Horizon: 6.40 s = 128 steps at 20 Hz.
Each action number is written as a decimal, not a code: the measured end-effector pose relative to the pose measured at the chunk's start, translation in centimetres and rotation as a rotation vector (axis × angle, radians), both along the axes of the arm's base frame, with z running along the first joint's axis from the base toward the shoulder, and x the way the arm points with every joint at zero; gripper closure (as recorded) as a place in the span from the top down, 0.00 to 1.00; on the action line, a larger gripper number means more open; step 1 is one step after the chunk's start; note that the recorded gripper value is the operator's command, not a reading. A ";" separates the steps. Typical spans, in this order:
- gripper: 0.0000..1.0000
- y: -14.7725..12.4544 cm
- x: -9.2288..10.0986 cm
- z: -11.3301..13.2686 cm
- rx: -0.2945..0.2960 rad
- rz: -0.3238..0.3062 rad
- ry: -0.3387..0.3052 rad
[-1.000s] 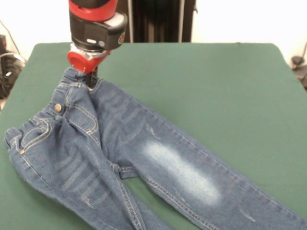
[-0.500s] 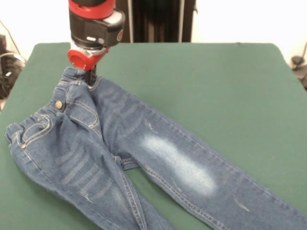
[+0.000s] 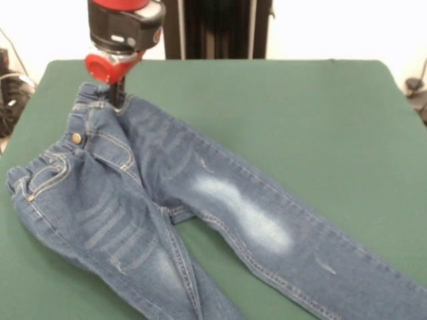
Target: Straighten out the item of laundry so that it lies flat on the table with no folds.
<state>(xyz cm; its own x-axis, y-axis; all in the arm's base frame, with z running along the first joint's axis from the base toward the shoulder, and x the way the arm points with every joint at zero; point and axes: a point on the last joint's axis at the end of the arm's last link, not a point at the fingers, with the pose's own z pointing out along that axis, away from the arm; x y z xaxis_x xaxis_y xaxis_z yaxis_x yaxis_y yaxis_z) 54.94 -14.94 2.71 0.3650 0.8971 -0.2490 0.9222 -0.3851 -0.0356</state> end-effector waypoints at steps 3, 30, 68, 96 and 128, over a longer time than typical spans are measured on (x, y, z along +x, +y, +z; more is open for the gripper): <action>0.00 -0.6 -0.1 0.9 -0.012 -0.014 -0.006; 0.00 -4.5 -2.3 3.8 -0.059 -0.097 -0.018; 1.00 -7.2 -5.3 4.3 -0.097 -0.247 0.037; 1.00 -3.1 7.2 5.2 -0.118 -0.354 -0.009; 1.00 3.3 15.2 6.6 -0.242 -0.510 0.174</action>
<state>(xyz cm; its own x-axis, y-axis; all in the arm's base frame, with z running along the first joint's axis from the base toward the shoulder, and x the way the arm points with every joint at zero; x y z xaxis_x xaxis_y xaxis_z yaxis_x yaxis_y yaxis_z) 70.18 -11.66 9.29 0.6709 0.5287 -0.5200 0.6065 -0.7947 -0.0255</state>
